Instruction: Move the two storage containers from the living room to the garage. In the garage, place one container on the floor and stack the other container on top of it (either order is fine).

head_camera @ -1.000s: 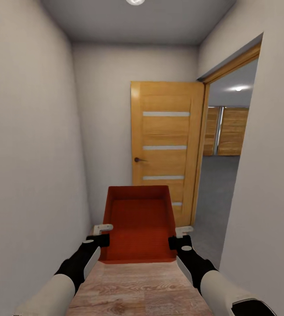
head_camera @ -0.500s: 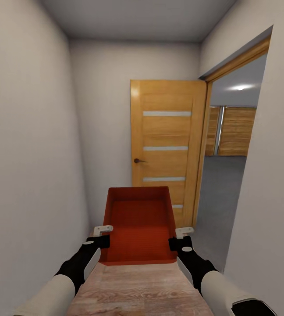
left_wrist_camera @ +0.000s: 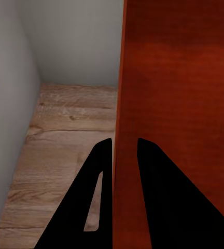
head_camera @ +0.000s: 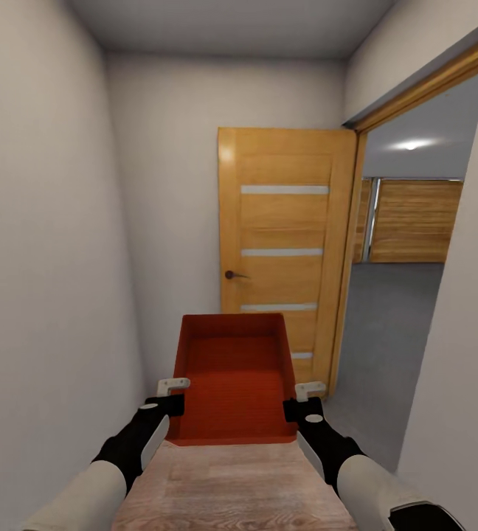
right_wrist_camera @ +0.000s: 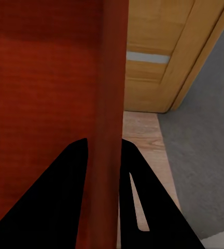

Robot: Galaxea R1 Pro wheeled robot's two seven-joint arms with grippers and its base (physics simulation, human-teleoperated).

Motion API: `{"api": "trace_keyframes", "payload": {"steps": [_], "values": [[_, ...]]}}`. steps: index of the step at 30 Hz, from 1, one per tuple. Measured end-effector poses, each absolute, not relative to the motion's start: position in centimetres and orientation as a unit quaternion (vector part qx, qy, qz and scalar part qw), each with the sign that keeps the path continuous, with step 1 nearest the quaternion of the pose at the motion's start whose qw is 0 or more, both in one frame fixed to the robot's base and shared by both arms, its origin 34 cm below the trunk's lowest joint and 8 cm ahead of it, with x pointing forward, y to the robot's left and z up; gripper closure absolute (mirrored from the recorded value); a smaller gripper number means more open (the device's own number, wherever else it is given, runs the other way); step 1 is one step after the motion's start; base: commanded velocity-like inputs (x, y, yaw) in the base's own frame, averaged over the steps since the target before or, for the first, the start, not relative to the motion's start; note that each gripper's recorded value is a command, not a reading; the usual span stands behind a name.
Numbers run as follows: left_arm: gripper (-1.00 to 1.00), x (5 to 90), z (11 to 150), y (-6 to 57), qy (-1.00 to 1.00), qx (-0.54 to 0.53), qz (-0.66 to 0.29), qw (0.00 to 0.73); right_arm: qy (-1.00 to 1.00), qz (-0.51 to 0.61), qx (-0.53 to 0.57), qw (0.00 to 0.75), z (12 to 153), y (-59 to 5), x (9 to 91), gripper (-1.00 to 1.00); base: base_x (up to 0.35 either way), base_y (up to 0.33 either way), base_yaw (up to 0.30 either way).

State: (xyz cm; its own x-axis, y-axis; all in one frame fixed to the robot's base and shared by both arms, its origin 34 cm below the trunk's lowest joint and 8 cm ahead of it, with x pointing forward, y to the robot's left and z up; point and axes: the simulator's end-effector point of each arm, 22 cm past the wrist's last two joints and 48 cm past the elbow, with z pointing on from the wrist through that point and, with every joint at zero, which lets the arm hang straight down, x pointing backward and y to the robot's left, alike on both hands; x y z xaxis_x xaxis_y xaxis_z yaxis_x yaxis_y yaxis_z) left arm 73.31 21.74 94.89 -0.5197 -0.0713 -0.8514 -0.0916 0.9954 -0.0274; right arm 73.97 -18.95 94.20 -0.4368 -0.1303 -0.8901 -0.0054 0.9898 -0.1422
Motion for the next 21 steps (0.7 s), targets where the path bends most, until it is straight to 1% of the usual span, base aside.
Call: {"api": "trace_keyframes", "payload": {"steps": [10, 13, 21], "values": [[1.0, 73.27, 94.79, 21.75, 0.872, -0.047, 0.01, 0.486, 0.846, -0.059, -0.04, 0.528, 94.13, -18.94, 73.94, 1.0, 0.304, 0.0, 0.0], [1.0, 73.28, 94.74, 21.75, 0.873, -0.047, 0.01, 0.486, 0.846, -0.059, -0.041, 0.528, 94.1, -18.94, 73.95, 1.0, 0.116, 0.0, -0.045], [1.0, 73.26, 94.55, 21.76, 0.872, -0.05, 0.009, 0.486, 0.846, -0.063, -0.042, 0.528, 94.12, -18.95, 73.97, 1.0, 0.012, 0.0, -0.218]]}}
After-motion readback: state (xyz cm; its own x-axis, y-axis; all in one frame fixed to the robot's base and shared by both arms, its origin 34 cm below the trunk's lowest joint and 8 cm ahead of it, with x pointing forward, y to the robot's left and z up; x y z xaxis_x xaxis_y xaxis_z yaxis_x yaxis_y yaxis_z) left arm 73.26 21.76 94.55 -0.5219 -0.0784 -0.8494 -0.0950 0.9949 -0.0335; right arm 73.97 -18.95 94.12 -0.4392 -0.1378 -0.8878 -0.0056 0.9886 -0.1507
